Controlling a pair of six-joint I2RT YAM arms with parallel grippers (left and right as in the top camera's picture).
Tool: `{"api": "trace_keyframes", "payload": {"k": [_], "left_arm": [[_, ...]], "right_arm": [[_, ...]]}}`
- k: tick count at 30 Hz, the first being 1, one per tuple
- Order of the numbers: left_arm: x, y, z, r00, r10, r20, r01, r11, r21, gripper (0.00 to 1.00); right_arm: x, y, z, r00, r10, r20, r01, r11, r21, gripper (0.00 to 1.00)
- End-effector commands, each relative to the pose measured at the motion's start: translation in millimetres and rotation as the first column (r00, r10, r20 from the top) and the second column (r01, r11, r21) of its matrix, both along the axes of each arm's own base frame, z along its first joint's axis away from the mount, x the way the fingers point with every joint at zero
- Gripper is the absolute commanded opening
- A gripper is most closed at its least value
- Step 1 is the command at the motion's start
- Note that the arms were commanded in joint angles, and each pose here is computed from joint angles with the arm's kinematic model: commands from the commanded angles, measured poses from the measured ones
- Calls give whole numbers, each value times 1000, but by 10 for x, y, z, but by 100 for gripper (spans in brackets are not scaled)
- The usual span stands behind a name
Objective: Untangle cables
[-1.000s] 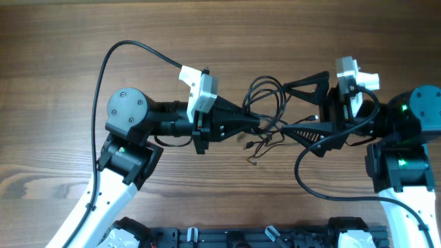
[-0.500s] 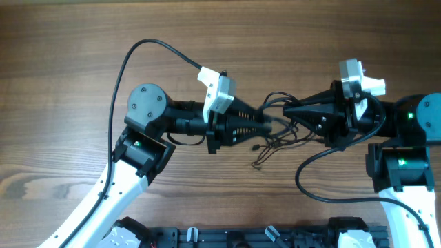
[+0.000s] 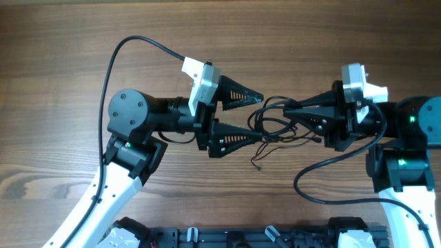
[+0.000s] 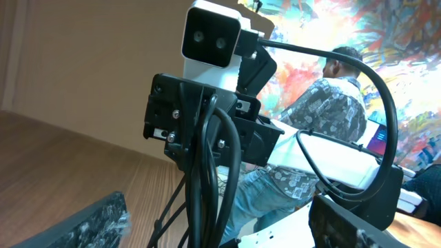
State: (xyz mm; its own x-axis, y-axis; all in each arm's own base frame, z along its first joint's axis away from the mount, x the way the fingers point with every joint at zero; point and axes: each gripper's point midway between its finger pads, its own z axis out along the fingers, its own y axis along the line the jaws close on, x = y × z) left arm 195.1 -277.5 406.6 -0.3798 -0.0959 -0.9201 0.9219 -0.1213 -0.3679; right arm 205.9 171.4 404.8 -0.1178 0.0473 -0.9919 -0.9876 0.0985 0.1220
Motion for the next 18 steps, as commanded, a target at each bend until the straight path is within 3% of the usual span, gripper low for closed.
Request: {"api": "trace_keyframes", "payload": {"k": [1,5,8,11,18], "left_arm": [[-21,23,41,1000,1,-8,-1,1000,-5,85],[-19,15,-20,999,-7,-48,8,1000,17,82],[174,3,-80,978,82,-191,-77,997,31,82],[463,11,-210,894,212,-394,-202,977,69,82],[550,-185,-306,847,271,-458,-263,961,83,78]], "right_arm": [[-2,-1,30,999,-3,36,3,1000,-1,4],[201,-40,100,992,-124,29,123,992,41,4],[418,-120,223,966,-259,0,257,961,103,4],[404,-133,337,958,-277,73,266,955,131,4],[372,-123,344,961,-263,90,251,960,128,4]]}}
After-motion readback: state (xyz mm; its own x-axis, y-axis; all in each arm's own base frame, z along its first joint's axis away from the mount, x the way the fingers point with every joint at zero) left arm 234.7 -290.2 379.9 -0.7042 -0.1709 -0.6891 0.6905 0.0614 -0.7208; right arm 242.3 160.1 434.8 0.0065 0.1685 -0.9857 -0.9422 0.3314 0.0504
